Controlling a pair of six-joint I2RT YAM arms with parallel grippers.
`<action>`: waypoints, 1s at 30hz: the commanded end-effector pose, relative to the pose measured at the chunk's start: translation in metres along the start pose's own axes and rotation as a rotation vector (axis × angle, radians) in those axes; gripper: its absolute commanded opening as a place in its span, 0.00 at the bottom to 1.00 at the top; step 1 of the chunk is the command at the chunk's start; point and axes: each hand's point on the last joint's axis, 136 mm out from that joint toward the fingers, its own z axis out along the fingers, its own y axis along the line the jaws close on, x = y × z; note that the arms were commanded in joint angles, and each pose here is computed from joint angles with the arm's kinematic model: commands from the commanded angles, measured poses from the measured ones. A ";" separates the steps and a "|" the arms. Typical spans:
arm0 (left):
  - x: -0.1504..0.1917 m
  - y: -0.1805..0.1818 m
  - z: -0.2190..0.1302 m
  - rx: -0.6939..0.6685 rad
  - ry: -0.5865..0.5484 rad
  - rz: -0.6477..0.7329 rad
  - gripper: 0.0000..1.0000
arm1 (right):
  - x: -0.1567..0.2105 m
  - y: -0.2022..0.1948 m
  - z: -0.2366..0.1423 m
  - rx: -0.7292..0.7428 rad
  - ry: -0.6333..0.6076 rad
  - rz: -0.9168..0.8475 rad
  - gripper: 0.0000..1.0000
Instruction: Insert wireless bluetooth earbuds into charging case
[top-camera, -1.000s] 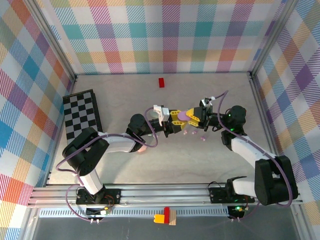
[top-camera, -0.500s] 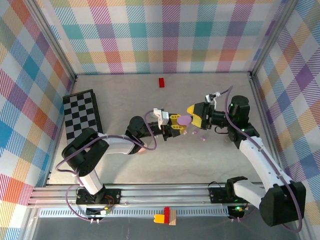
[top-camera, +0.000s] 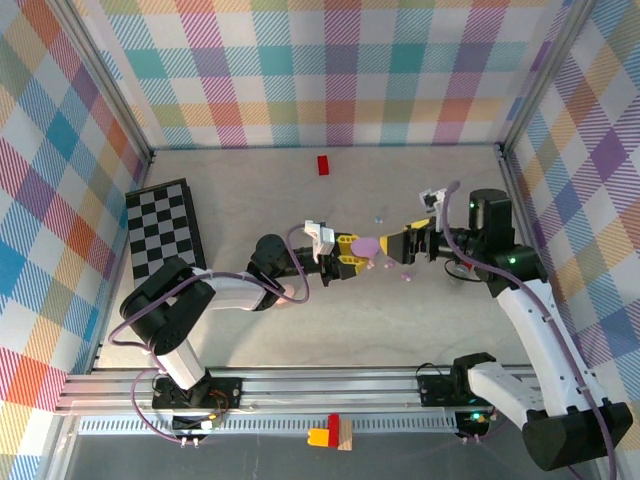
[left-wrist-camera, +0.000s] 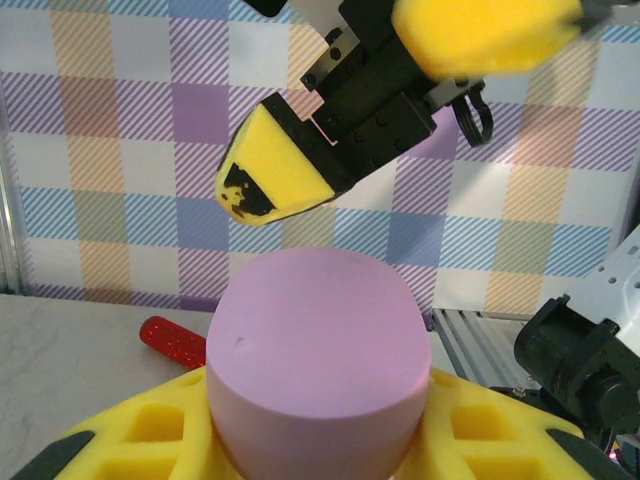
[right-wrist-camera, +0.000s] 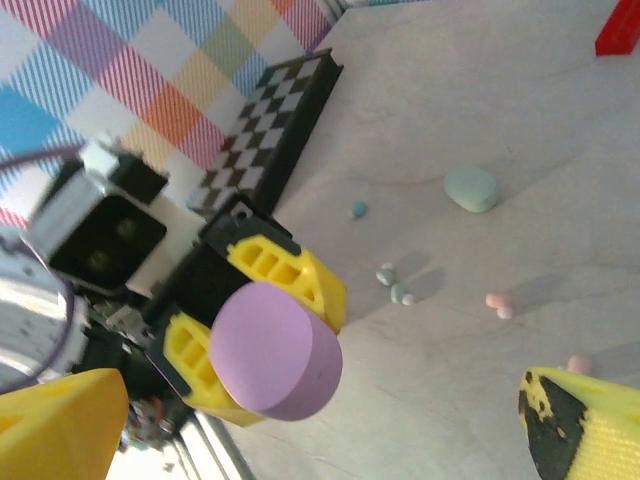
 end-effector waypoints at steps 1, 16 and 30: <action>-0.011 -0.008 -0.006 0.035 -0.020 0.028 0.35 | 0.019 0.007 0.005 0.047 0.078 -0.330 0.99; -0.011 -0.017 -0.007 0.077 -0.014 0.018 0.35 | 0.003 -0.007 0.034 0.189 0.074 -0.499 0.99; -0.010 -0.022 -0.010 0.087 -0.009 0.034 0.35 | -0.032 0.000 0.024 0.228 -0.070 -0.442 0.99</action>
